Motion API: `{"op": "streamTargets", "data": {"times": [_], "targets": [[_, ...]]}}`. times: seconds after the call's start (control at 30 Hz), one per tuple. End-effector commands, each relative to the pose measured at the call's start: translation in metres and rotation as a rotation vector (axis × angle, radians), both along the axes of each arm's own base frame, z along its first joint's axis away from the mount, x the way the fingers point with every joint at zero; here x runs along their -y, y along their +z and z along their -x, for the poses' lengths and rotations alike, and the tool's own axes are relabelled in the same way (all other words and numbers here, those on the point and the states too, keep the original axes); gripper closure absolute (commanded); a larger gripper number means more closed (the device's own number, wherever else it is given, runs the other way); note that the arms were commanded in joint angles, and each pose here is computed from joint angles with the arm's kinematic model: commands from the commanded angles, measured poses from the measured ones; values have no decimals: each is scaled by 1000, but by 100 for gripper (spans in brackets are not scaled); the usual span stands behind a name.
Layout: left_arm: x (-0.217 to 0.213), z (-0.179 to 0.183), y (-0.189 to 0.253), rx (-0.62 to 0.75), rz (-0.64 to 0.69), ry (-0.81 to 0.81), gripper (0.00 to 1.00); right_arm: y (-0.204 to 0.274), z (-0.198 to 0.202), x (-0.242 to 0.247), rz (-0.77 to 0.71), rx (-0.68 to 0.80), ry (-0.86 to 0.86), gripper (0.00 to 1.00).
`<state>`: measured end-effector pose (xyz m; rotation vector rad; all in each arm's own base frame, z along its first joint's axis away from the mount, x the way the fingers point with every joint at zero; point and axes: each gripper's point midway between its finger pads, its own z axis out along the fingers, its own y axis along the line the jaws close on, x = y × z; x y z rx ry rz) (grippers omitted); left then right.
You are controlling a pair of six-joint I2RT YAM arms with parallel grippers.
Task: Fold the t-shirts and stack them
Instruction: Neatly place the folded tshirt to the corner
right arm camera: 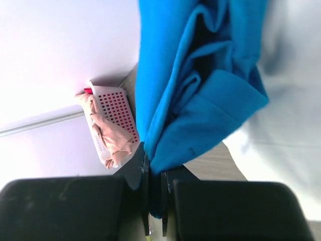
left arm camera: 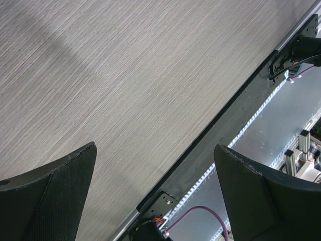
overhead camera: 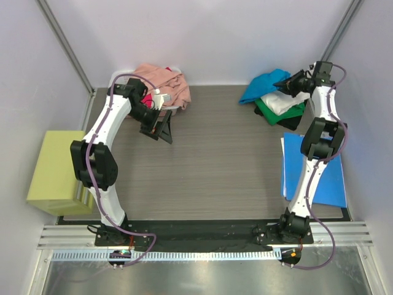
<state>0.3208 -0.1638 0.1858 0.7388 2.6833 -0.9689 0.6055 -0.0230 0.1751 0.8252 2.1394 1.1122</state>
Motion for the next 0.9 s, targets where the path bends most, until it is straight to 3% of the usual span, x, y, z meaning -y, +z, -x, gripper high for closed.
{"op": "streamTargets", "data": {"times": [0.0,0.3,0.5,0.63,0.77,0.87], "targets": [[4,0,17,44,40,-4,0,86,18,11,16,140,-19,99],[3,4,14,35,32,-6,0,116,29,63,48,180,-131,99],[5,3,15,28,45,-4,0,122,35,69,48,187,-150,99],[8,4,14,22,64,-6,0,55,48,68,67,19,-161,99],[9,5,13,15,71,-4,0,19,42,42,37,-34,-99,99],[8,6,14,16,71,-5,0,-8,48,47,146,-144,-123,99]]}}
